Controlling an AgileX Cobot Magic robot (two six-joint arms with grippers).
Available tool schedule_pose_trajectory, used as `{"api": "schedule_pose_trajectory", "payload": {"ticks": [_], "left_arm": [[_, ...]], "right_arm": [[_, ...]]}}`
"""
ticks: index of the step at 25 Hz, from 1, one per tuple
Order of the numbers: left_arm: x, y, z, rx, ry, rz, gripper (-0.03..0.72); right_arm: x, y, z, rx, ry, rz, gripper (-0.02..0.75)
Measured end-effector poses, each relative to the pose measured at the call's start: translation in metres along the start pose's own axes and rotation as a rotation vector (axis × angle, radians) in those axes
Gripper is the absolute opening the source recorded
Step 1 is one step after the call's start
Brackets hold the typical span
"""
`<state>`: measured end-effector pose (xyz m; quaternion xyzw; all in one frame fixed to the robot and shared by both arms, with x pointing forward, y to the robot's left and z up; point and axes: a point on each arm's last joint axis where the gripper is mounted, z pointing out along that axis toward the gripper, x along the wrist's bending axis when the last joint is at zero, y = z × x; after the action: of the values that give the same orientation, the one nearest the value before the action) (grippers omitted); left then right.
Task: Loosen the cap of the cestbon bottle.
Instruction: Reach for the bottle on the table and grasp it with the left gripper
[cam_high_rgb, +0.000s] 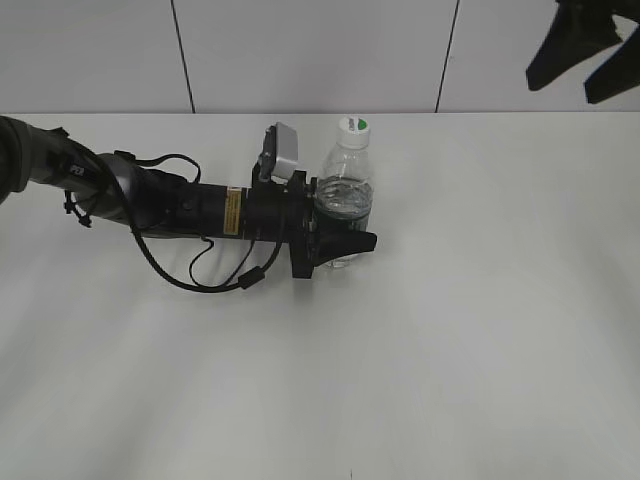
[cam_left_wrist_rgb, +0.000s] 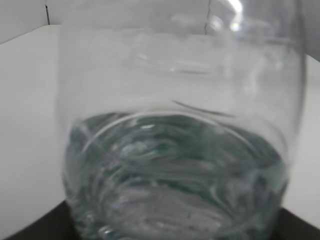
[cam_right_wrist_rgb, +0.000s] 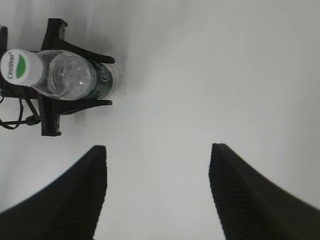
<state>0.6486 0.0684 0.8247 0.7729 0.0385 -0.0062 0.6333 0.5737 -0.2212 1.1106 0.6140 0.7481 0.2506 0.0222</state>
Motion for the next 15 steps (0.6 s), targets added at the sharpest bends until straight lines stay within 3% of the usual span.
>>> {"api": "schedule_pose_trajectory", "payload": {"ticks": [7, 15], "left_arm": [[0.0, 0.0, 0.0, 0.0, 0.0, 0.0, 0.408], [-0.005, 0.001, 0.007, 0.006, -0.023, 0.006, 0.408]], "right_arm": [[0.036, 0.034, 0.028, 0.054, 0.048, -0.069, 0.489], [0.05, 0.048, 0.077, 0.127, 0.056, 0.005, 0.489]]}}
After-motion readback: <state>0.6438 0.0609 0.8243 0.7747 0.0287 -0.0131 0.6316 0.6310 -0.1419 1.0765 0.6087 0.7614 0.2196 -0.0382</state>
